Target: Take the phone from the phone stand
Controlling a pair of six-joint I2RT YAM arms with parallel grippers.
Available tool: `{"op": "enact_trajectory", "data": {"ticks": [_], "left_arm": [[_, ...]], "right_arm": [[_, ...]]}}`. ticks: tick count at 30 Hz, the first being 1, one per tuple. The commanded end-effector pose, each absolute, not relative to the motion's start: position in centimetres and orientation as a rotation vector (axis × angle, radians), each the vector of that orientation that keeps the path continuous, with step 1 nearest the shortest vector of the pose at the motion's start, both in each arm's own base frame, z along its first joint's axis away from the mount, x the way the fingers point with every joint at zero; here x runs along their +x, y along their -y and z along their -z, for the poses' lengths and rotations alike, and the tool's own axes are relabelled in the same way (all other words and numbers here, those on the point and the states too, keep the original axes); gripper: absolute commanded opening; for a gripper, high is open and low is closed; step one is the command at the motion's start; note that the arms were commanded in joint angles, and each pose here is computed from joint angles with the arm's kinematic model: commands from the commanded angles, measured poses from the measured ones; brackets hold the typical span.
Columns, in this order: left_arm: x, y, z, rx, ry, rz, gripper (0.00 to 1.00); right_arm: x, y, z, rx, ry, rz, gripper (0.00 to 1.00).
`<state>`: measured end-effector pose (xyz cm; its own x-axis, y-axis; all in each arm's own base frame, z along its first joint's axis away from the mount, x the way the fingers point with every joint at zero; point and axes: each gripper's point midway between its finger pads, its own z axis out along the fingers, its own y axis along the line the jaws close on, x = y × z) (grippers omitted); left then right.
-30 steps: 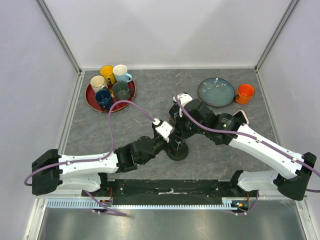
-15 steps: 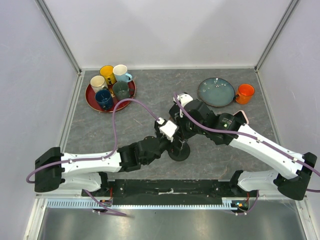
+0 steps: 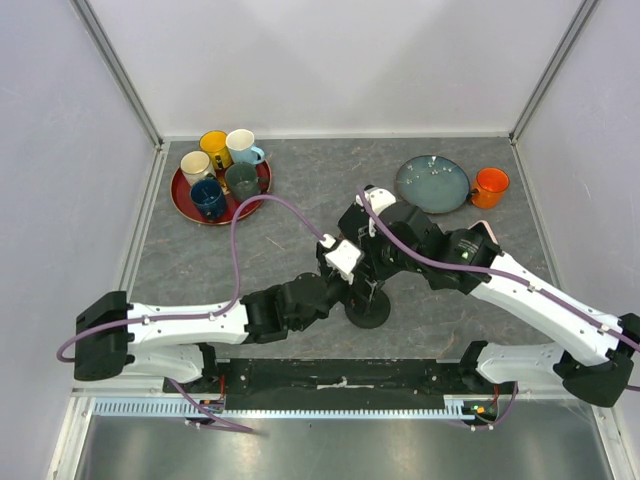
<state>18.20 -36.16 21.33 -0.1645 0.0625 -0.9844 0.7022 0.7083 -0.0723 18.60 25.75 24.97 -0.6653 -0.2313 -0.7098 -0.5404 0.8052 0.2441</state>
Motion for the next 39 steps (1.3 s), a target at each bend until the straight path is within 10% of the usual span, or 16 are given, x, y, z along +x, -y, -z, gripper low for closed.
{"op": "enact_trajectory", "data": {"ticks": [1,18,39], "left_arm": [[17.3,29.9,-9.3,0.824,-1.982,0.251,0.99],[16.3,30.4,-23.8,0.540,-1.573,0.747,1.00],[16.2,24.3,-16.5,0.345,-1.583,0.752,1.00]], "right_arm": [[20.4,-26.4,-41.7,-0.362,-1.732,-0.872,0.00],[20.8,-29.1,-35.1,-0.413,-1.784,-0.919,0.00],[22.4,-29.2,-35.4,-0.357,-1.824,-0.845,0.00]]}}
